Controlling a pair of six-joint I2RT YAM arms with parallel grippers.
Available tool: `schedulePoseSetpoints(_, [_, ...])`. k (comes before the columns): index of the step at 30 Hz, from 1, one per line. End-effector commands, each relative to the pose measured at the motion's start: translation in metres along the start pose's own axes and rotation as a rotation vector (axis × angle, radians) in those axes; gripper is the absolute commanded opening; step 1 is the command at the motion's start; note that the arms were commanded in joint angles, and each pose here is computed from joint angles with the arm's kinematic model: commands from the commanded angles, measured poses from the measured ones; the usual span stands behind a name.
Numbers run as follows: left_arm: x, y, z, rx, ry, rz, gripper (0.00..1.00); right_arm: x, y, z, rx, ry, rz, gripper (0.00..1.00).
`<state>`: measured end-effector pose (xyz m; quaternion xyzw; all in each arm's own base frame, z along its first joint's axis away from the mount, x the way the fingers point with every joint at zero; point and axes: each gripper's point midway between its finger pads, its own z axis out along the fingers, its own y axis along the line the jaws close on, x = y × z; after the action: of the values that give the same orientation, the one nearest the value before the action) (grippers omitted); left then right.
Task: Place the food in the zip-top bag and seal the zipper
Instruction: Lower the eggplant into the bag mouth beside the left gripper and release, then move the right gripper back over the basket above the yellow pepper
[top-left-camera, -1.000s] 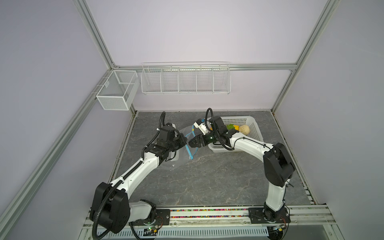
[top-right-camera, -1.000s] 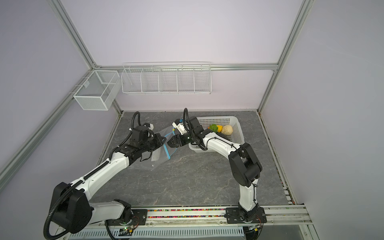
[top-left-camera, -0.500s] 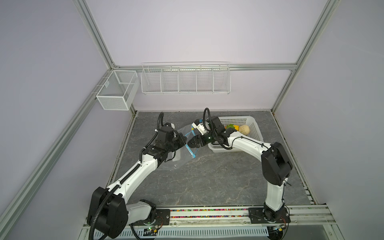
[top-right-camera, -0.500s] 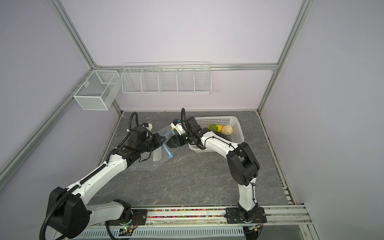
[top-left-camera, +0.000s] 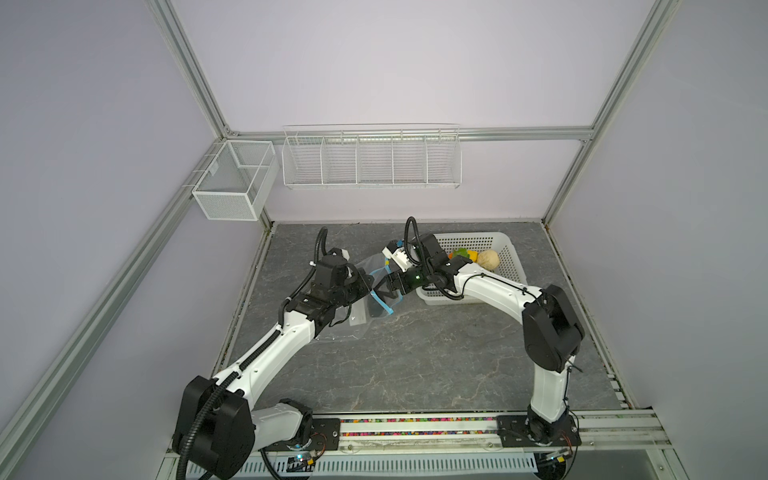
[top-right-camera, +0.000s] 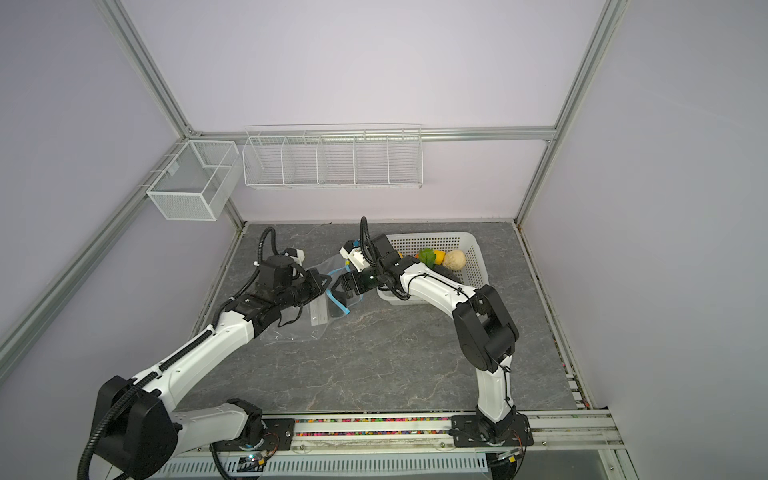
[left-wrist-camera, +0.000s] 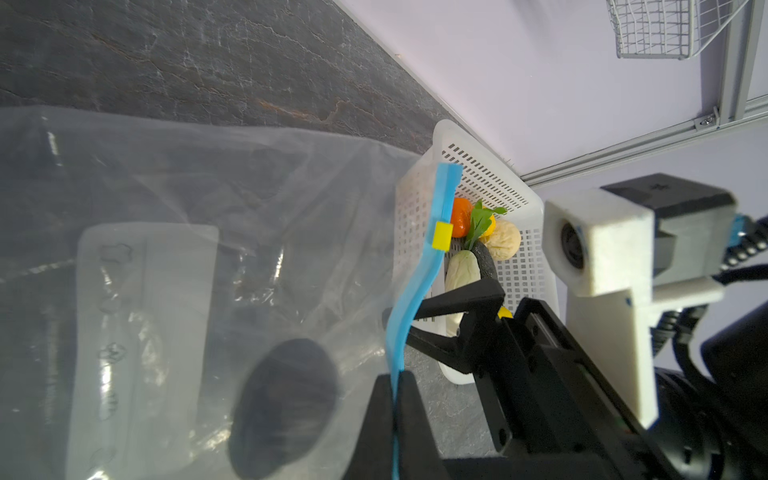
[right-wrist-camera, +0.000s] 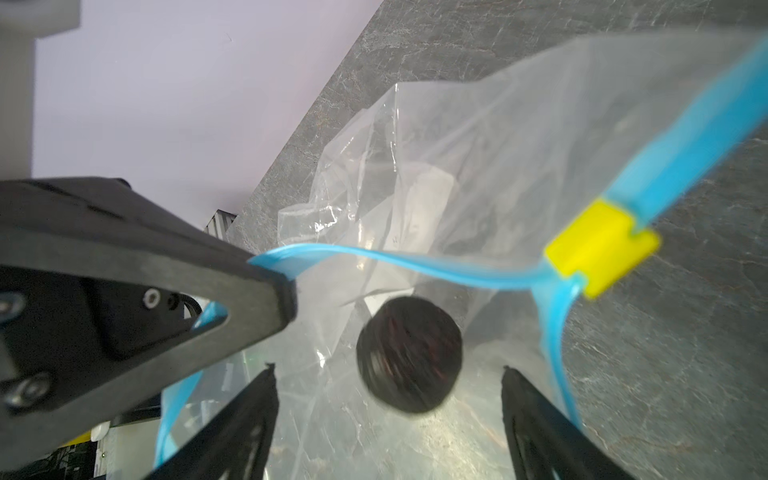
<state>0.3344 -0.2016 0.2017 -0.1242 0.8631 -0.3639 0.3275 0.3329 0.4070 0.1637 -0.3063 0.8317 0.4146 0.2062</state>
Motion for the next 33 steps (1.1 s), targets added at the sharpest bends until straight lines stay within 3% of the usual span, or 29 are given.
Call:
schedulePoseSetpoints(1, [-0.003, -0.005, -0.005, 0.022, -0.022, -0.001, 0.00, -0.001, 0.000, 0.008, 0.005, 0.008, -0.025, 0.87])
schedulePoseSetpoints(10, [-0.001, -0.002, -0.004, 0.013, -0.023, -0.002, 0.00, -0.002, 0.002, 0.003, 0.019, 0.003, -0.032, 0.88])
schedulePoseSetpoints(18, [0.001, 0.000, -0.001, 0.014, -0.015, -0.006, 0.00, -0.006, 0.001, -0.036, 0.130, -0.040, -0.044, 0.85])
schedulePoseSetpoints(26, [0.002, -0.002, 0.002, 0.021, -0.010, -0.002, 0.00, -0.008, -0.027, -0.081, 0.322, -0.083, -0.044, 0.82])
schedulePoseSetpoints(33, [-0.004, -0.009, 0.009, 0.029, -0.001, 0.019, 0.00, -0.013, -0.100, -0.119, 0.606, -0.081, -0.002, 0.79])
